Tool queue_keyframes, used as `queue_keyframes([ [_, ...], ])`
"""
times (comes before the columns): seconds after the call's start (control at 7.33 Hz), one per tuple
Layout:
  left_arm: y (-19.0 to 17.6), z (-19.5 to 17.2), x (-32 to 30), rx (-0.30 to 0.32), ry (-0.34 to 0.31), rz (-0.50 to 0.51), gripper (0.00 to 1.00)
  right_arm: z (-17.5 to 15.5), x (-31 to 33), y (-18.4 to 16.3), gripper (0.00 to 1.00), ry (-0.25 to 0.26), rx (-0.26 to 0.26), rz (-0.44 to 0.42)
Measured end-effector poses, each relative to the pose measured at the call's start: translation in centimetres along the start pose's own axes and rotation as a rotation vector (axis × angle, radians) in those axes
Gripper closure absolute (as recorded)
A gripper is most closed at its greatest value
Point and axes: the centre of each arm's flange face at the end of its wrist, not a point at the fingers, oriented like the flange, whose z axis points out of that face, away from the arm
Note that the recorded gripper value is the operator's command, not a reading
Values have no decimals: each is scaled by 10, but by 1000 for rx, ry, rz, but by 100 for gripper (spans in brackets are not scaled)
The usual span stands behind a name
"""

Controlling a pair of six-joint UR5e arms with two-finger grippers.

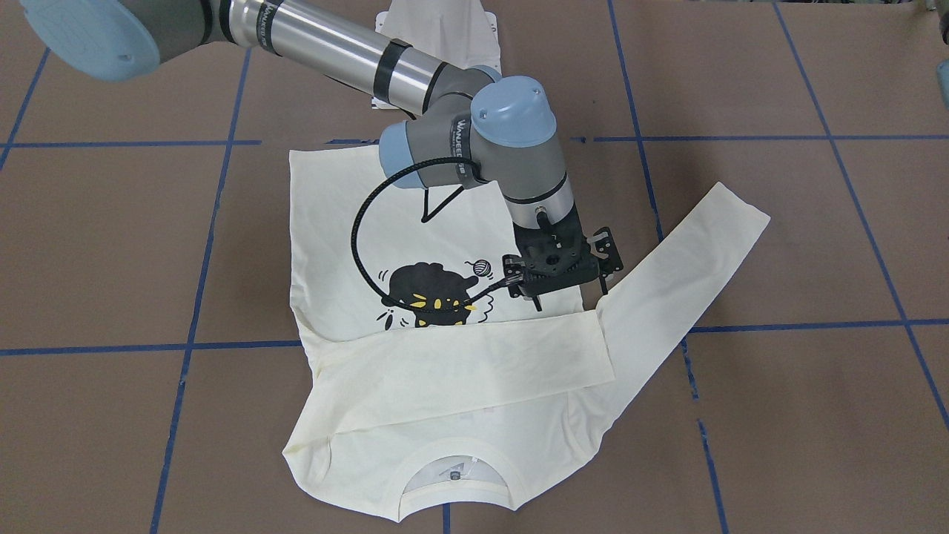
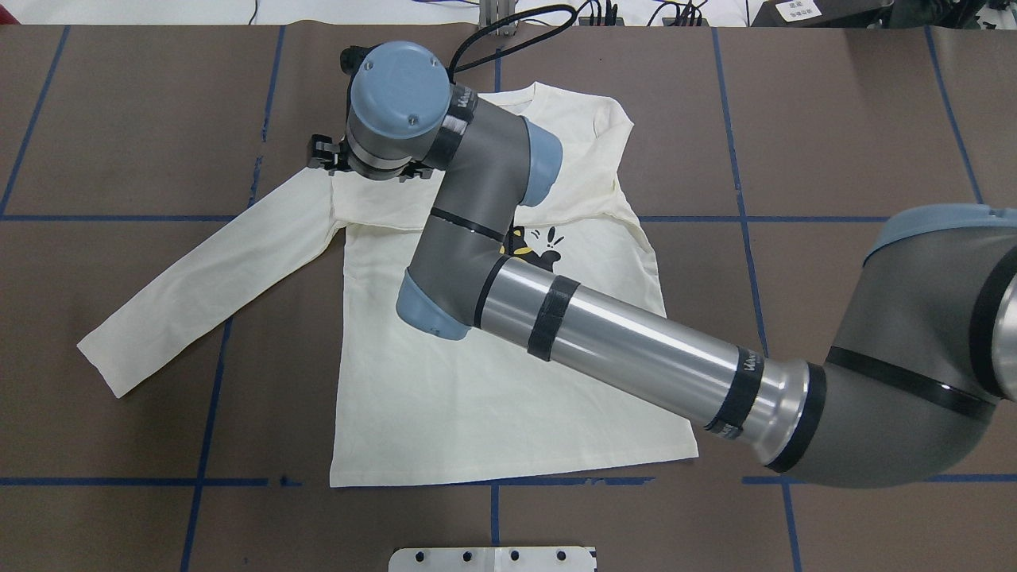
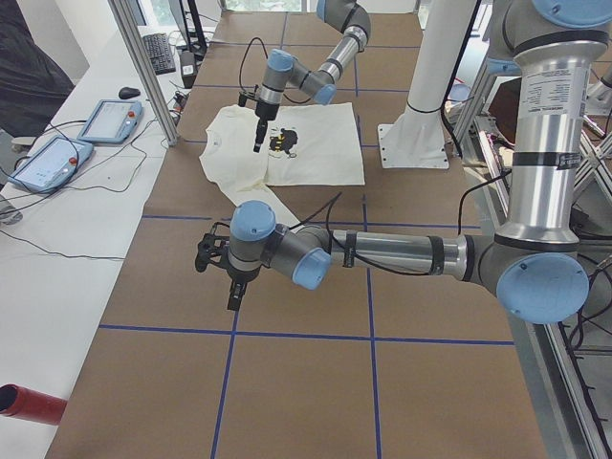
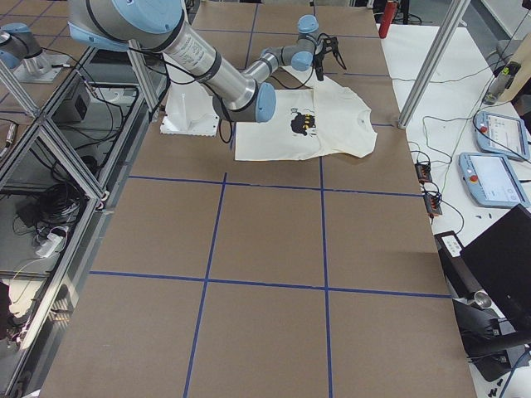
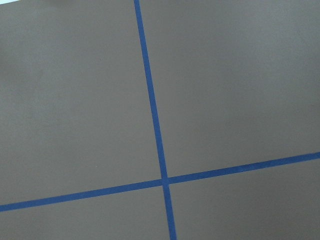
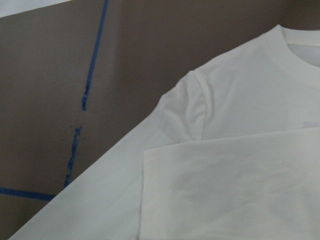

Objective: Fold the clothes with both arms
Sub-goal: 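Release the sleeve and raise the right gripper away from the shirt, then move the left gripper to the cuff of the sleeve nearest it and grasp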

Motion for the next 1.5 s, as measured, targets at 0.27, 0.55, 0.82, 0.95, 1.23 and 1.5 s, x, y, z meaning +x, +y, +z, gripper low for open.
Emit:
queue_keyframes([
  [0.27, 35, 19, 50, -1, 26, -123, 0, -45, 101, -23, 0, 165, -96, 45],
  [0.55, 90, 28, 110, -8, 47, -247, 0, -91, 218, -34, 0, 282, -161, -28],
  [0.82, 137, 54, 168, -42, 29, -377, 0, -131, 326, -29, 0, 300, -226, -128],
  [0.95, 155, 68, 189, -50, 12, -428, 0, -143, 365, -22, 0, 291, -257, -152],
  [1.23, 184, 92, 213, -50, -26, -492, 0, -158, 400, -7, 0, 283, -280, -165],
  [1.5, 204, 115, 214, -45, -74, -519, 0, -160, 407, -2, 0, 285, -284, -159],
])
